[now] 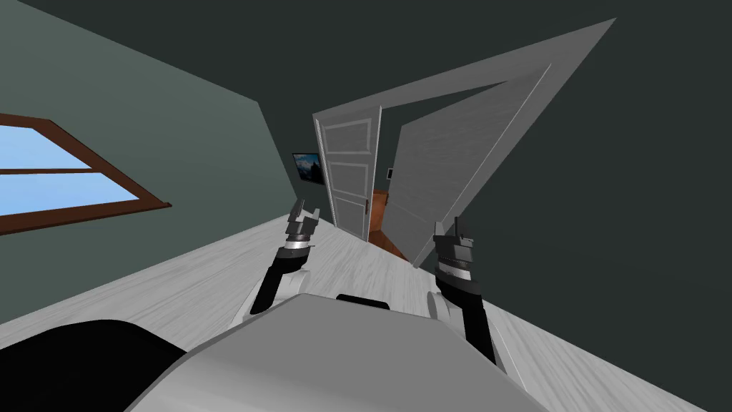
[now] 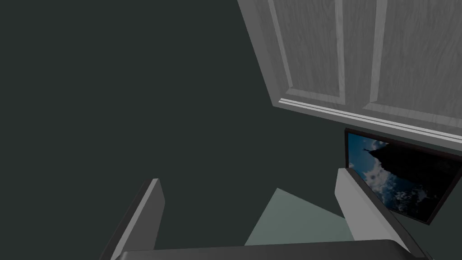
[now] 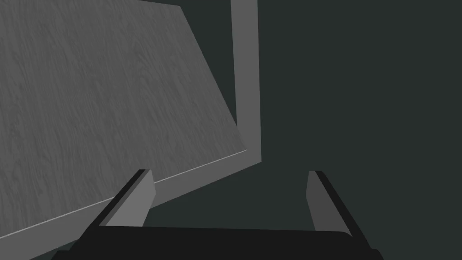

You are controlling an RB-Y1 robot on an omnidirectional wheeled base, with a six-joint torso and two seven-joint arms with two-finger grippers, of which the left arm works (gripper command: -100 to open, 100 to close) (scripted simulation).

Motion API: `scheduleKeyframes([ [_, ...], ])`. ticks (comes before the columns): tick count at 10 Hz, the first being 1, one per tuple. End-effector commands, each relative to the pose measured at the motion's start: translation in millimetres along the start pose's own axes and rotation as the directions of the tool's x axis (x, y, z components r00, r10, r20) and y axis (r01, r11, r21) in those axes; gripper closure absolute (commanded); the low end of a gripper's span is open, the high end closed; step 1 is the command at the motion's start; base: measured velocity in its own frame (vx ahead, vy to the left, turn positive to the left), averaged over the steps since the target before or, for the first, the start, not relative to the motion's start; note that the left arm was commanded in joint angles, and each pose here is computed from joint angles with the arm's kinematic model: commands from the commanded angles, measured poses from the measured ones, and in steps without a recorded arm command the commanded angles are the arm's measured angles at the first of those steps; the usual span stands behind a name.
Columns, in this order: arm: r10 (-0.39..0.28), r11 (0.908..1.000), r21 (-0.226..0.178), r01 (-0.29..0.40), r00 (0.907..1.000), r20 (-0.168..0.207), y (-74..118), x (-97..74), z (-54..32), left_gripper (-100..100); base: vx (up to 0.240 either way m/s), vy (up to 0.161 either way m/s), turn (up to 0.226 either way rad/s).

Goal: Push the door open

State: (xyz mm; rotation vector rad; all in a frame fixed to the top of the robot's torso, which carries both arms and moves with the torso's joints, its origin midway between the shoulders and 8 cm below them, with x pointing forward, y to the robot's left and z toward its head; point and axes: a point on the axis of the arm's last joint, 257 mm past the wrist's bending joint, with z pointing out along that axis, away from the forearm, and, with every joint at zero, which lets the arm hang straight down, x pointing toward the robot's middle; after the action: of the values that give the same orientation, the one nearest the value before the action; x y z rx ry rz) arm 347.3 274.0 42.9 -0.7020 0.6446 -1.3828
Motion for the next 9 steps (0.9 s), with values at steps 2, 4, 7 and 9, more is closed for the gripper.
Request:
scheduleKeyframes([
  [2, -0.070, 0.9972, -0.026, 0.070, 0.9975, -0.012, 19.1, 7.2, -2.8, -100, 0.106, 0.017, 0.009],
  [4, -0.123, 0.9914, -0.047, 0.122, 0.9922, -0.019, 33.4, 13.0, -5.3, -100, 0.151, 0.017, 0.004],
  [7, -0.191, 0.9790, -0.076, 0.189, 0.9812, -0.024, 51.8, 20.8, -9.1, -100, 0.103, 0.012, 0.006],
  [9, -0.244, 0.9658, -0.098, 0.240, 0.9695, -0.026, 65.8, 27.2, -12.5, -100, 0.097, 0.014, 0.008],
])
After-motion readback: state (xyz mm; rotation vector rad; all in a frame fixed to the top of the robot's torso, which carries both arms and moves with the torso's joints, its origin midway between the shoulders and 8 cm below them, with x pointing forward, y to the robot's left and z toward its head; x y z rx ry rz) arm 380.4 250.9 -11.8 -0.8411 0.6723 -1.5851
